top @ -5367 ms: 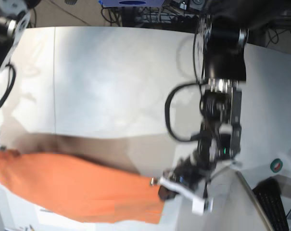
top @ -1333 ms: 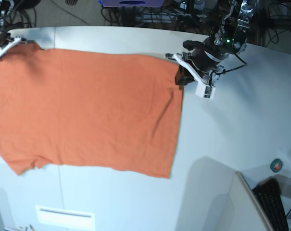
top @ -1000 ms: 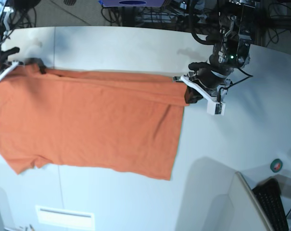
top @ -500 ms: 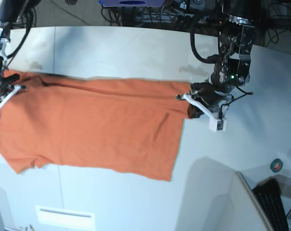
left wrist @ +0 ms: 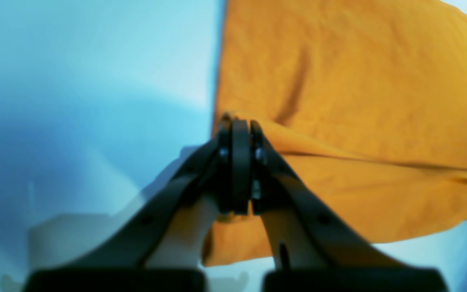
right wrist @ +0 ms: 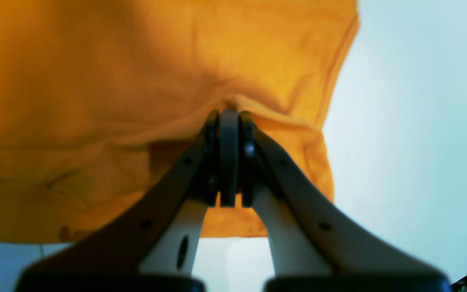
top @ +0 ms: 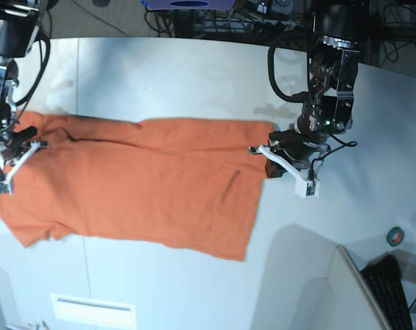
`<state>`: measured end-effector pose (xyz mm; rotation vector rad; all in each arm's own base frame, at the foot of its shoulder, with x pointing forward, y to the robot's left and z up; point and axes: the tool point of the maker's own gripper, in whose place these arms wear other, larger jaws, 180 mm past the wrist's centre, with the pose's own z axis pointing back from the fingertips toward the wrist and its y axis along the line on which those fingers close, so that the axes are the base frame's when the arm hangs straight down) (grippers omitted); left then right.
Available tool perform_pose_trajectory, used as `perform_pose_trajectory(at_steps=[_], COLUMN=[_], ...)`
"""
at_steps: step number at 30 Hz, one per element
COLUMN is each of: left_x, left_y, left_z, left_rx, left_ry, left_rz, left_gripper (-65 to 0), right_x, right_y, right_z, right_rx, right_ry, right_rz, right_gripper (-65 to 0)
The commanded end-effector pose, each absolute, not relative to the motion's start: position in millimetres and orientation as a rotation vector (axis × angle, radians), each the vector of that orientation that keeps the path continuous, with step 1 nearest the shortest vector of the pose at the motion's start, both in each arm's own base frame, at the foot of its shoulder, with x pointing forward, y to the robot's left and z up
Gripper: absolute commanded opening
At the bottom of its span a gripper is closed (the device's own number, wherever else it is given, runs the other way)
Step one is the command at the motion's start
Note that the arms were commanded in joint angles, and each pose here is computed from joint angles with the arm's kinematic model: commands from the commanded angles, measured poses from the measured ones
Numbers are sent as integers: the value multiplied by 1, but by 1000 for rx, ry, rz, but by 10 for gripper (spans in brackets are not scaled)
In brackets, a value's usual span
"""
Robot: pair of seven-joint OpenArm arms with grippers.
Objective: Layout the t-shirt on the table in an organized manner, then fold the t-shirt properly
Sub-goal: 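Drag the held shirt edge with both grippers away from the table edge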
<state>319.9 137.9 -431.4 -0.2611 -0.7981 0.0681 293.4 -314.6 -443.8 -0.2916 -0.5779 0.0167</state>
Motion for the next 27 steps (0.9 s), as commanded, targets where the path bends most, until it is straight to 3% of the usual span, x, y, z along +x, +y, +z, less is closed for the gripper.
perform_pose_trajectory(at_steps=[1,21,22,24,27], left_x=[332,341,341,341,341], left_y=[139,143,143,143,144], left_z=[-417,-411,-411,-411,-410], left_rx=[-266,-262,-262,-262,-261], left_ry=[-851,-874,-874,-874,-876], left_rz=[63,71,71,71,72], left_gripper=[-650,-650,-650,-650,-457], right_x=[308,317,317,318,324], right_y=[-328,-331,-331,-331,-329], right_z=[-425,-424,-424,-424,-414], right_rx=[-332,-327,-327,-327,-332], right_ry=[-630,-631,-631,-635,-695], right_rz=[16,2,2,3,13], right_gripper=[-650,-650,-624,-477,-297])
